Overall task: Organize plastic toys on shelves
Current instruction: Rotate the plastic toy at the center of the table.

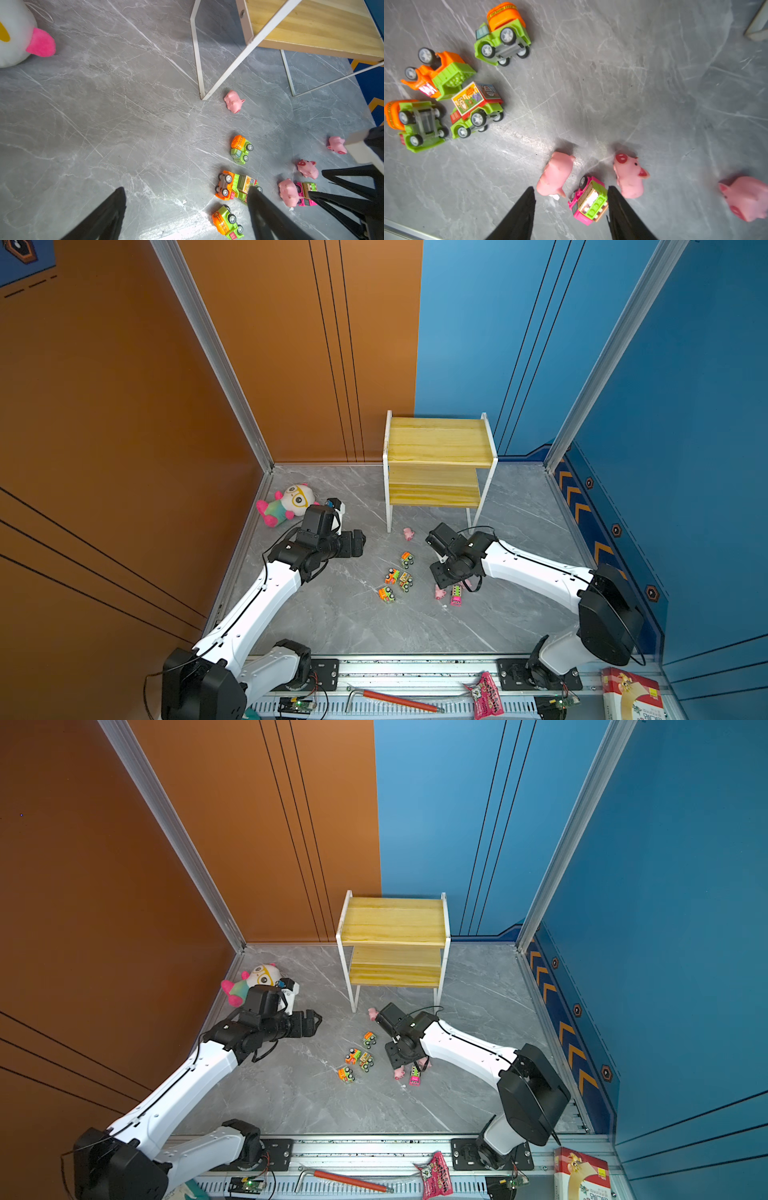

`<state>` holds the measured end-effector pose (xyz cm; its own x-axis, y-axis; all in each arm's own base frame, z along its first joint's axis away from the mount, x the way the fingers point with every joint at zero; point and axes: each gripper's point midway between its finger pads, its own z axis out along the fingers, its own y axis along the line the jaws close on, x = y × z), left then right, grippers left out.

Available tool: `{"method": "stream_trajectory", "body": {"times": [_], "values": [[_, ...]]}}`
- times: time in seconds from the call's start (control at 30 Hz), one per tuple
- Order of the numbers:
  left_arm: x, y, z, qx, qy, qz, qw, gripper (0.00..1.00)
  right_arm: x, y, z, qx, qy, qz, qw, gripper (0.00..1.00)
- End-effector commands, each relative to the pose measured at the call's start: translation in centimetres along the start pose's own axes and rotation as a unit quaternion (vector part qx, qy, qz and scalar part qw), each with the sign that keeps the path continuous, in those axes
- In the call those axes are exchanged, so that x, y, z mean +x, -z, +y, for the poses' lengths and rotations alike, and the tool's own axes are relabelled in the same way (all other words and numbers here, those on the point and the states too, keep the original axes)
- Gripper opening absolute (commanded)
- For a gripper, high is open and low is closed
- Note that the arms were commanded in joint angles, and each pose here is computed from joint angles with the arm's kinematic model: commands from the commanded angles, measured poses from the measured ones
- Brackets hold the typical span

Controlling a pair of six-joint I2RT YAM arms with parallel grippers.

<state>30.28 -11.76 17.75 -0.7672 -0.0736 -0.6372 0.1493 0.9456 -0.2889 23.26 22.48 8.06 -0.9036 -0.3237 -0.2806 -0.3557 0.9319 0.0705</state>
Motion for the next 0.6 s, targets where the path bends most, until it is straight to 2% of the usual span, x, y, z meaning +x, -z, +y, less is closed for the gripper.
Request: {"method": "stream_trajectory", "body": {"times": [0.0,0.27,0.57], "values": [[0.5,-0.1,-0.3,0.010,0.003,0.005,1.000,0.91,-1.0,-0.2,1.7,-0.057,-0.069,-0.024,0.996,0.57],[0.6,0.0,-0.5,0.010,0.000,0.003,1.000,0.91,-0.5,-1.7,2.1,-0.077,-0.099,-0.012,0.992,0.51],[0.6,0.0,-0.7,0.014,-0.001,0.003,1.000,0.91,0.9,-2.7,0.5,-0.041,-0.101,-0.002,0.994,0.47]]}}
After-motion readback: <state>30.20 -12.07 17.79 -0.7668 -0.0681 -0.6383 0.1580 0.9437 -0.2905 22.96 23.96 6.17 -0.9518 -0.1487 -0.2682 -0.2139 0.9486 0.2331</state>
